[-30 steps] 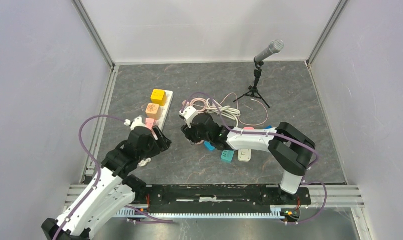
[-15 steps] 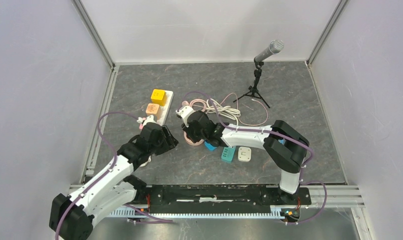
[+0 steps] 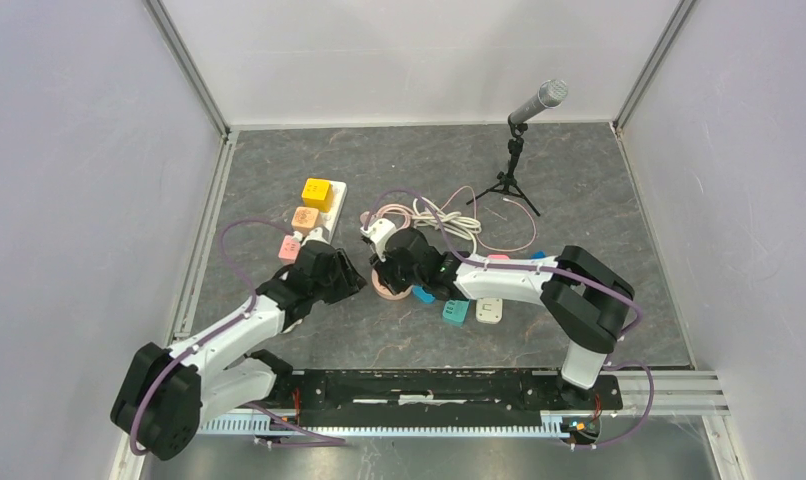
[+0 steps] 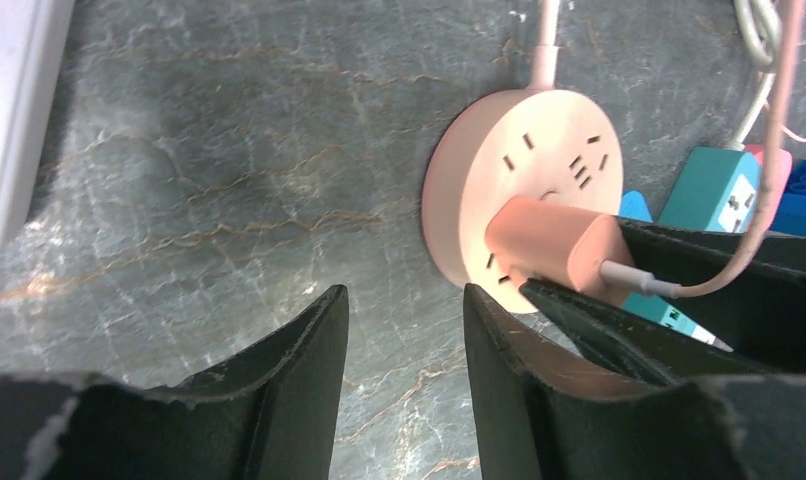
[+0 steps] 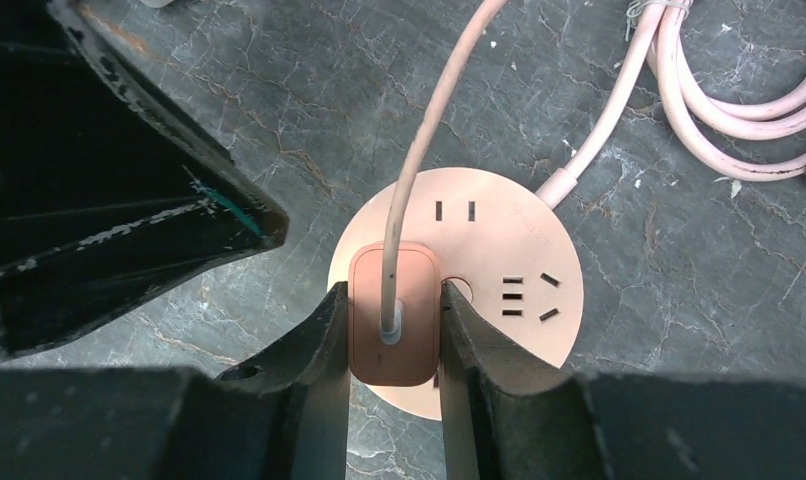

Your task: Pull the plug off the socket

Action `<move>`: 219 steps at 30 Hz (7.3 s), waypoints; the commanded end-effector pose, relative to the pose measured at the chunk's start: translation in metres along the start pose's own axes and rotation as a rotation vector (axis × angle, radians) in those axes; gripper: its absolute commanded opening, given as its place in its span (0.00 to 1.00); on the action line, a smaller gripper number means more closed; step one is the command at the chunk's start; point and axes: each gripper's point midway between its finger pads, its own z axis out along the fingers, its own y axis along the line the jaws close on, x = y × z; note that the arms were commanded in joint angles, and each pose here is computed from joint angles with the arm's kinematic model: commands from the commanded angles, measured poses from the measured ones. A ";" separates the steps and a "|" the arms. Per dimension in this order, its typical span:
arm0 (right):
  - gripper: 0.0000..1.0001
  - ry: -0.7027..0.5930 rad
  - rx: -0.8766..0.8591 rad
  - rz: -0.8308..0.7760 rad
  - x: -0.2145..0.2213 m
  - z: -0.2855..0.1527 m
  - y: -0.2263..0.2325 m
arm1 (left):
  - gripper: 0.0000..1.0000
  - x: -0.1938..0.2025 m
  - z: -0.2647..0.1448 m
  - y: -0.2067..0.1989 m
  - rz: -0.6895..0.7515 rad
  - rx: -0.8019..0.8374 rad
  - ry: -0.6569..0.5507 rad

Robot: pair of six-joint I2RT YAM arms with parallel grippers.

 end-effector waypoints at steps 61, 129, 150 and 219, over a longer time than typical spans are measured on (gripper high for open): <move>0.00 -0.255 -0.166 0.091 -0.067 -0.029 0.017 | 0.32 0.061 0.041 0.045 -0.032 -0.044 0.260; 0.00 -0.286 -0.152 -0.062 -0.076 -0.027 0.009 | 0.27 0.066 0.046 0.035 -0.058 -0.014 0.365; 0.00 -0.354 -0.067 -0.026 -0.099 -0.050 -0.014 | 0.26 0.063 0.043 0.039 -0.050 -0.037 0.346; 0.84 -0.298 -0.124 0.263 -0.009 -0.117 -0.061 | 1.00 -0.162 -0.030 0.063 0.096 -0.522 -0.094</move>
